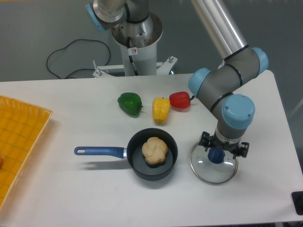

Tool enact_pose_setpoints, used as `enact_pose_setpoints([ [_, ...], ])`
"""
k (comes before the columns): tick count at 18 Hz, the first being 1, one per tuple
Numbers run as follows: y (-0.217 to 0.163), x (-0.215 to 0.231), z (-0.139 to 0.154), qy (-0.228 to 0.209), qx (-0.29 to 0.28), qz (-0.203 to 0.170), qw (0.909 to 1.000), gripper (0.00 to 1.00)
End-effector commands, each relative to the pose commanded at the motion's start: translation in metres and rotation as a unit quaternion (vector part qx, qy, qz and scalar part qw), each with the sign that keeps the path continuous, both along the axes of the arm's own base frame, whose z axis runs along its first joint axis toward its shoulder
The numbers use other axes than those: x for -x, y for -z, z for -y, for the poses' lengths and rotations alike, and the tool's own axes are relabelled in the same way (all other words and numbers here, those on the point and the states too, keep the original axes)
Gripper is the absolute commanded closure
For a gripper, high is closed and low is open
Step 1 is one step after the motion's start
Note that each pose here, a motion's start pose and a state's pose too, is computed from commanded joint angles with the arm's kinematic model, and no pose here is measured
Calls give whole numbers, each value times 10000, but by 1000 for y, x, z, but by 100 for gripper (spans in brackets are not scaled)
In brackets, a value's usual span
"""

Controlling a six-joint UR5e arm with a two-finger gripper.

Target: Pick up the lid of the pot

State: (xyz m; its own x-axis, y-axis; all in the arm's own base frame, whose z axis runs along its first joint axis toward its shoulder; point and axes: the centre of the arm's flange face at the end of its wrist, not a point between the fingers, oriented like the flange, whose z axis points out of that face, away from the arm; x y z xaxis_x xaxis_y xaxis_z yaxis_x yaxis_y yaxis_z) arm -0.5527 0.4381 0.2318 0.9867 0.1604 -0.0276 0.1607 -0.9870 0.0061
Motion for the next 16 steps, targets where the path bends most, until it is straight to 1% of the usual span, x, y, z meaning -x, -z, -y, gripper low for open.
enact_pose_setpoints([
  [16, 15, 1, -2, 16, 18, 68, 10000, 0],
])
